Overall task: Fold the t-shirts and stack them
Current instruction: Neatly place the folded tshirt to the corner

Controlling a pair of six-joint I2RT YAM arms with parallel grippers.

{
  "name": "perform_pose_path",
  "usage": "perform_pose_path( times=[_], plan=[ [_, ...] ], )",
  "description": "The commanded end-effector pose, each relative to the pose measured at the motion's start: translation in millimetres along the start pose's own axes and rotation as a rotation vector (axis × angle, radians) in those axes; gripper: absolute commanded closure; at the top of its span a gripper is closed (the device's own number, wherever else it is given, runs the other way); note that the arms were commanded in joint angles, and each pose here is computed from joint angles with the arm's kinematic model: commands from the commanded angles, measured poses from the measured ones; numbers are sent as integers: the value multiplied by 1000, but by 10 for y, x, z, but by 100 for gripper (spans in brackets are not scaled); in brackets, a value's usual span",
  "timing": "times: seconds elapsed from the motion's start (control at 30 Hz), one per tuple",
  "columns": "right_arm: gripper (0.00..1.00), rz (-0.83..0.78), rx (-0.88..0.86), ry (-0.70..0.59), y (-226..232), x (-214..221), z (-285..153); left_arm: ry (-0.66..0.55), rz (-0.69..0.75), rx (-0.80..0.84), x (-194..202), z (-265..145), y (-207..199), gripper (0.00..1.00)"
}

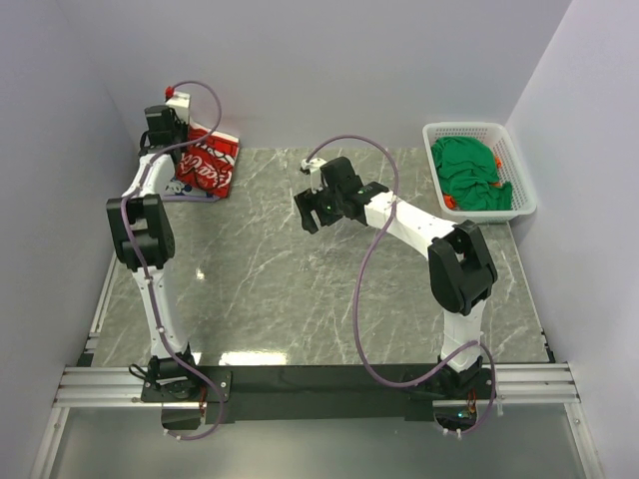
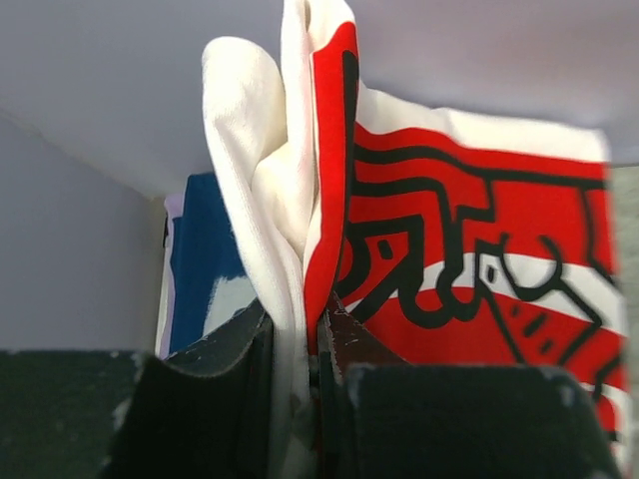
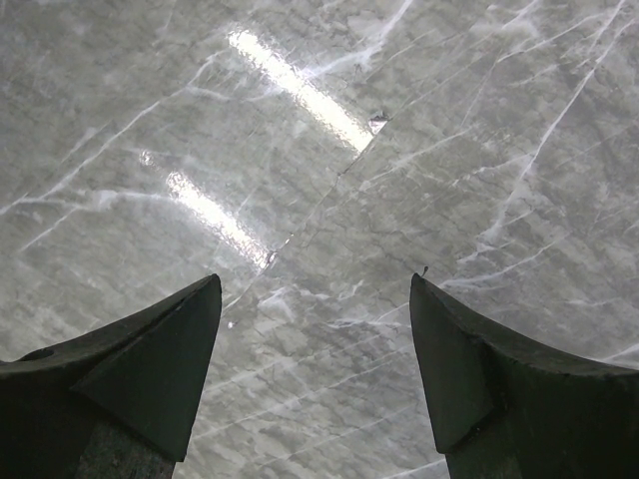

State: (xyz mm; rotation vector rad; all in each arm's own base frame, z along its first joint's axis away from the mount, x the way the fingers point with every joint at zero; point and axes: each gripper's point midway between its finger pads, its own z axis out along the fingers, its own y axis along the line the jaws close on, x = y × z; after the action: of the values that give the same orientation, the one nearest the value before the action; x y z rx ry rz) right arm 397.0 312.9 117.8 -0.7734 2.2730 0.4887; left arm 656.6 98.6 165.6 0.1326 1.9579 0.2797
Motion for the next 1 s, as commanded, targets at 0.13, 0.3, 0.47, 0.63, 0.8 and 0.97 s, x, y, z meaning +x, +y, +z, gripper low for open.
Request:
perform_pose_path(
  times=[0.13,0.3,0.47,0.63,0.8,0.97],
  plan=[
    [18,1,-16,-17,49,-109,43,-112,-29,-104,-199,114,464,99],
    [18,2,-18,-11,47,-94,70,-110,-48,-119,-132,152,561,99],
    [18,4,-16,-7,43,-72,81,-83,-68,-132,30,216,665,99],
    [18,5,-16,-2,40,-48,98,-55,-60,-177,188,276,760,99],
    [18,4,-17,1,41,-48,105,-43,-65,-195,289,315,820,99],
    [18,5,-16,1,33,-44,103,-24,-63,-227,390,361,921,95]
  ],
)
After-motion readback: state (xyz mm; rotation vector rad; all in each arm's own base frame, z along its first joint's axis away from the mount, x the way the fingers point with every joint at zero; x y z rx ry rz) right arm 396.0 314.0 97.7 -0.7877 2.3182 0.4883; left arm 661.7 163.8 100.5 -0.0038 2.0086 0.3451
